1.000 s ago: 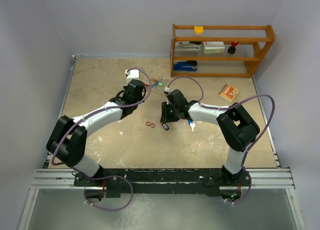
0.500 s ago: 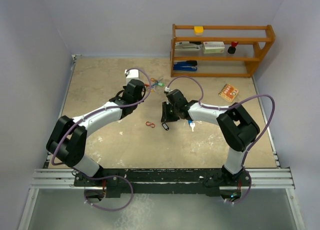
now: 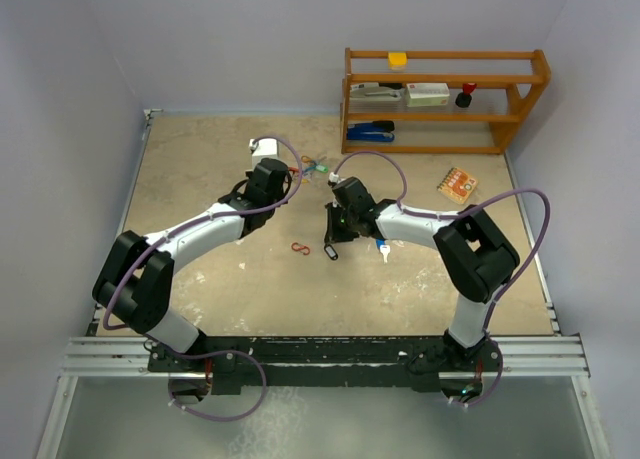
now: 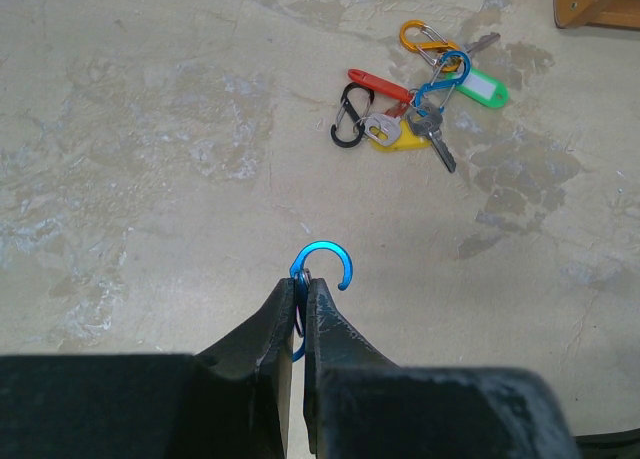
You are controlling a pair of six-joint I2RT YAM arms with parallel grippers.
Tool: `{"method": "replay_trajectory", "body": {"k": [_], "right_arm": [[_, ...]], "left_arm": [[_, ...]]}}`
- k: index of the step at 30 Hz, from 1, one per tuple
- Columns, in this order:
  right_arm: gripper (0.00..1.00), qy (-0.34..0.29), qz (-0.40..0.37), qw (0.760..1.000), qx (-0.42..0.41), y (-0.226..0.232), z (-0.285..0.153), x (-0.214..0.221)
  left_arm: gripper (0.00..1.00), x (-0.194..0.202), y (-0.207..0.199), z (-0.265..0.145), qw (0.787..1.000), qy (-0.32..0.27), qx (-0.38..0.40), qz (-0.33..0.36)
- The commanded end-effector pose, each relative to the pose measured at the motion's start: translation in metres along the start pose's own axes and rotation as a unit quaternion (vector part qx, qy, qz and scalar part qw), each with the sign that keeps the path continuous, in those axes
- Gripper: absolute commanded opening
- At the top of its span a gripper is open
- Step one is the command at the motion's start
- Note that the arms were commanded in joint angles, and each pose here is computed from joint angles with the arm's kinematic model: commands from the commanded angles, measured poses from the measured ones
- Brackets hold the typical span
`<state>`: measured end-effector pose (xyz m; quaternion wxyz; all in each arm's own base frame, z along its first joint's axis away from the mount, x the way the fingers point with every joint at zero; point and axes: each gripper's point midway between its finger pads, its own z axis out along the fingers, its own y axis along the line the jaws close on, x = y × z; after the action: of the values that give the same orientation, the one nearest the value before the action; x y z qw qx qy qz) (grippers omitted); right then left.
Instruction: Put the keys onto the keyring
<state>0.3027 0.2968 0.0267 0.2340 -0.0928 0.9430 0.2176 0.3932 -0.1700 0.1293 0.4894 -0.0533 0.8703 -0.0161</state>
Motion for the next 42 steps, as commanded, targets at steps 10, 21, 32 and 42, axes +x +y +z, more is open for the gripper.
{"method": "replay_trajectory", "body": {"k": [10,21,32,42], "right_arm": [[0.0,-0.122,-0.096,0.988,0.012,0.008,-0.037,-0.062],[0.0,-0.261,-0.165,0.951,-0.005,0.02,-0.093,-0.112],[0.0,-0.304,-0.234,0.92,-0.076,0.047,-0.122,-0.121],[0.0,-0.294,-0.243,0.921,-0.082,0.05,-0.115,-0.12]], "left_arm": [[0.0,-0.014,-0.024,-0.001,0.997,-0.018,0.066,-0.019],[0.0,-0.031,-0.065,-0.012,0.984,-0.034,0.175,-0.026],[0.0,-0.031,-0.107,-0.025,0.958,-0.02,0.287,-0.013],[0.0,-0.031,-0.126,-0.03,0.947,-0.002,0.322,0.001]]}}
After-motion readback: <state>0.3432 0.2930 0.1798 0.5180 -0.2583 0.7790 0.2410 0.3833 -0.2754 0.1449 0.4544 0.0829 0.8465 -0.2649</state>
